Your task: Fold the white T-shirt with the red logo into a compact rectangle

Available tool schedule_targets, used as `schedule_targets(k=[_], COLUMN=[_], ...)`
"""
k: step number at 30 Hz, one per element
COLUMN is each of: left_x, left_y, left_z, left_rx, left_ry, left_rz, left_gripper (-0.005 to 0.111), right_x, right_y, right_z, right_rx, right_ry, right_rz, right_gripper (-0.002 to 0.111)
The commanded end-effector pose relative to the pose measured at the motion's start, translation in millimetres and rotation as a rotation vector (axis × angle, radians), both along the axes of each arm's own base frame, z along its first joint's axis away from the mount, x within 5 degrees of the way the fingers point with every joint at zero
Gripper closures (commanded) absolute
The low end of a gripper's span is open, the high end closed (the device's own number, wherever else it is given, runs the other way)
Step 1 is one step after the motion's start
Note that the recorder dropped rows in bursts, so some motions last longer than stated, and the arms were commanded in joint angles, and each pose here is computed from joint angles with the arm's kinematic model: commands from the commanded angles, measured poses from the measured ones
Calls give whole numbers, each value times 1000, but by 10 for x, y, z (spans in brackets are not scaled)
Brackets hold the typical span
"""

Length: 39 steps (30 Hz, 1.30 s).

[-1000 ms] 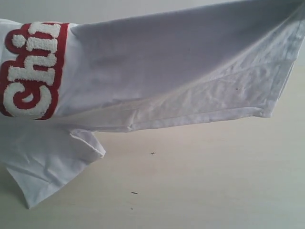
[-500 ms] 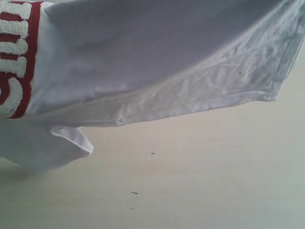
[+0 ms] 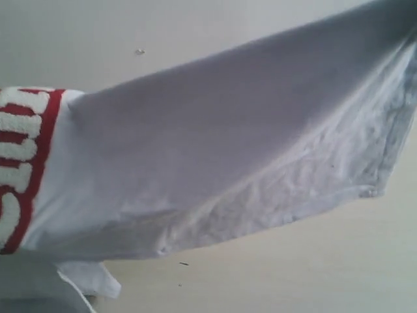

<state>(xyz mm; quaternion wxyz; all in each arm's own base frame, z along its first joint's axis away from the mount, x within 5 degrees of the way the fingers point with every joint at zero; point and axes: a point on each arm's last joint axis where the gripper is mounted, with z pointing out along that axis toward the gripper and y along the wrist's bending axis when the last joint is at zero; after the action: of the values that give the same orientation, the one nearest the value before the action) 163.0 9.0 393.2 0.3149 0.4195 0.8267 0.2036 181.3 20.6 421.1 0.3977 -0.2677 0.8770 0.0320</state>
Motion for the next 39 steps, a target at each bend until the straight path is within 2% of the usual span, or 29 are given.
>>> schedule_targets(k=[1, 6, 9, 16, 20, 23, 25, 28, 30, 33, 34, 36, 37, 38, 39], left_x=[158, 399, 619, 1257, 1592, 1787, 1892, 2026, 2143, 2229, 2239, 2246, 2246, 2237, 2229], left_y=[4, -7, -3, 5, 6, 6, 6, 13, 23, 85, 97, 107, 69, 8, -56], left_z=[-325, -709, -909, -1183, -1457, -1666, -1789, -1963, -2067, -2084, -2061, -2036, -2046, -2087, -2116], left_rx=[-8, 13, 38, 57, 60, 62, 63, 60, 40, -4, -6, -5, -13, -64, -108], left_ry=[118, 238, 229, -17, -107, -164, -204, -268, -377, -527, -562, -596, -586, -543, -513], left_rz=[-2, -66, -101, -110, -115, -119, -121, -116, -84, 28, 44, 56, 48, 64, 83], left_gripper=[107, 107, 107, 107, 107, 106, 104, 90, 63, 46, 45, 48, 62, 79, 90], right_x=[408, 851, 1065, 1671, 1959, 2099, 2183, 2337, 2506, 2649, 2663, 2668, 2656, 2633, 2619], right_y=[-107, -91, -100, -214, -234, -254, -263, -274, -289, -292, -291, -283, -275, -269, -263], right_z=[-403, -889, -1169, -1484, -1618, -1726, -1788, -1854, -1832, -1696, -1667, -1641, -1653, -1684, -1726], right_rx=[7, 46, 24, -38, -45, -45, -45, -38, 18, 60, 74, 90, 86, 79, 73], right_ry=[309, 518, 598, 286, 105, 34, 13, -16, -77, -122, -121, -89, -48, -8, 29], right_rz=[-188, -210, -194, -257, -252, -271, -280, -294, -351, -378, -387, -393, -387, -380, -374], right_gripper=[108, 108, 108, 108, 108, 107, 101, 86, 72, 71, 71, 74, 82, 93, 100])
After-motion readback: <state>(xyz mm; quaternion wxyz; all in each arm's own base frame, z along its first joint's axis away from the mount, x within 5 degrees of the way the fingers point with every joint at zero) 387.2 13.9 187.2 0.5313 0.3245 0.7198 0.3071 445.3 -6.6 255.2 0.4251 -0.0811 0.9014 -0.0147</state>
